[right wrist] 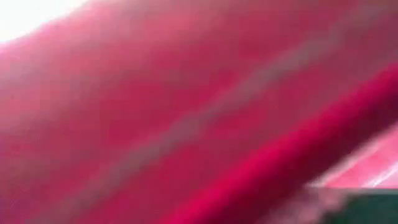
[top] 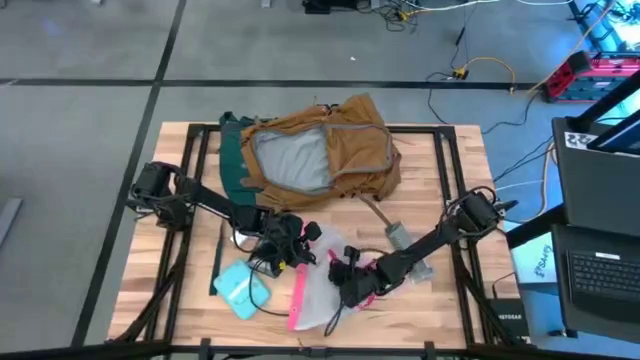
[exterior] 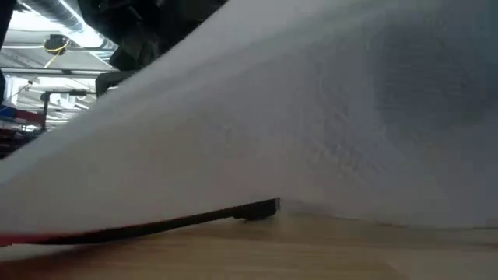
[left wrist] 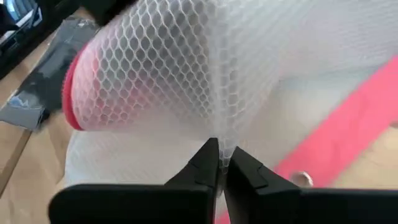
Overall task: Unpack backpack
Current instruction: Remove the blue playing cards from the pink zipper pouch
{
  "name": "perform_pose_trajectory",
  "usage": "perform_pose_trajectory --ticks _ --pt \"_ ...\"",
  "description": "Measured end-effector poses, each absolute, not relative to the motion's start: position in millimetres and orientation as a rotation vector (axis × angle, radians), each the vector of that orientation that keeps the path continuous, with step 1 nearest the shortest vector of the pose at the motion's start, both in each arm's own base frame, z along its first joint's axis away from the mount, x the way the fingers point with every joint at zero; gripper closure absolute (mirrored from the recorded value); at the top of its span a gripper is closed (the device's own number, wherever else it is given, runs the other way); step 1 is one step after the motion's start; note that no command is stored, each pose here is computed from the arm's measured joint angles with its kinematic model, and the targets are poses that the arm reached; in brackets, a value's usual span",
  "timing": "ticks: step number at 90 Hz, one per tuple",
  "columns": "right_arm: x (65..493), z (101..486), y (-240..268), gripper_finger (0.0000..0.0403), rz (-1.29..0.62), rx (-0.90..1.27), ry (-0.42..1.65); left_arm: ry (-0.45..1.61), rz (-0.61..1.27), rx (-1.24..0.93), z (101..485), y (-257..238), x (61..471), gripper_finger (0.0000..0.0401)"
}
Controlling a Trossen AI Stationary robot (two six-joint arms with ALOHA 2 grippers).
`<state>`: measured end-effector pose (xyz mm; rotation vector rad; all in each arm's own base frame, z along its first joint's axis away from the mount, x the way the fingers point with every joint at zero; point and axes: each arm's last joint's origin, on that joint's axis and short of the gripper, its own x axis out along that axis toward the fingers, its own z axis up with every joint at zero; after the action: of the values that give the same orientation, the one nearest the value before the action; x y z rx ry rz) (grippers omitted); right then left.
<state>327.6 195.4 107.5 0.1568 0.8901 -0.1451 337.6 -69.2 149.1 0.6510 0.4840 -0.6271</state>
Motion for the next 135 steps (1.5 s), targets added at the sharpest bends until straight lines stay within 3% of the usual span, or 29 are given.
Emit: perform_pose_trajectory --ticks 26,84,110,135 --pt "310 138 228 0.0403 -0.228 0.066 0.942 0.461 -0.616 0.660 164 -68 333 0.0401" --pt "291 148 248 0.0403 -0.328 0.039 0.863 0.571 -0.515 0.556 159 -47 333 0.0398" --pt "296 147 239 0.0403 -0.371 0.030 0.851 0.472 -0.554 0.550 185 -69 325 0.0333" --pt "310 147 222 0.0403 -0.429 0.055 0.843 0.346 -0.763 0.584 195 -149 298 0.0270"
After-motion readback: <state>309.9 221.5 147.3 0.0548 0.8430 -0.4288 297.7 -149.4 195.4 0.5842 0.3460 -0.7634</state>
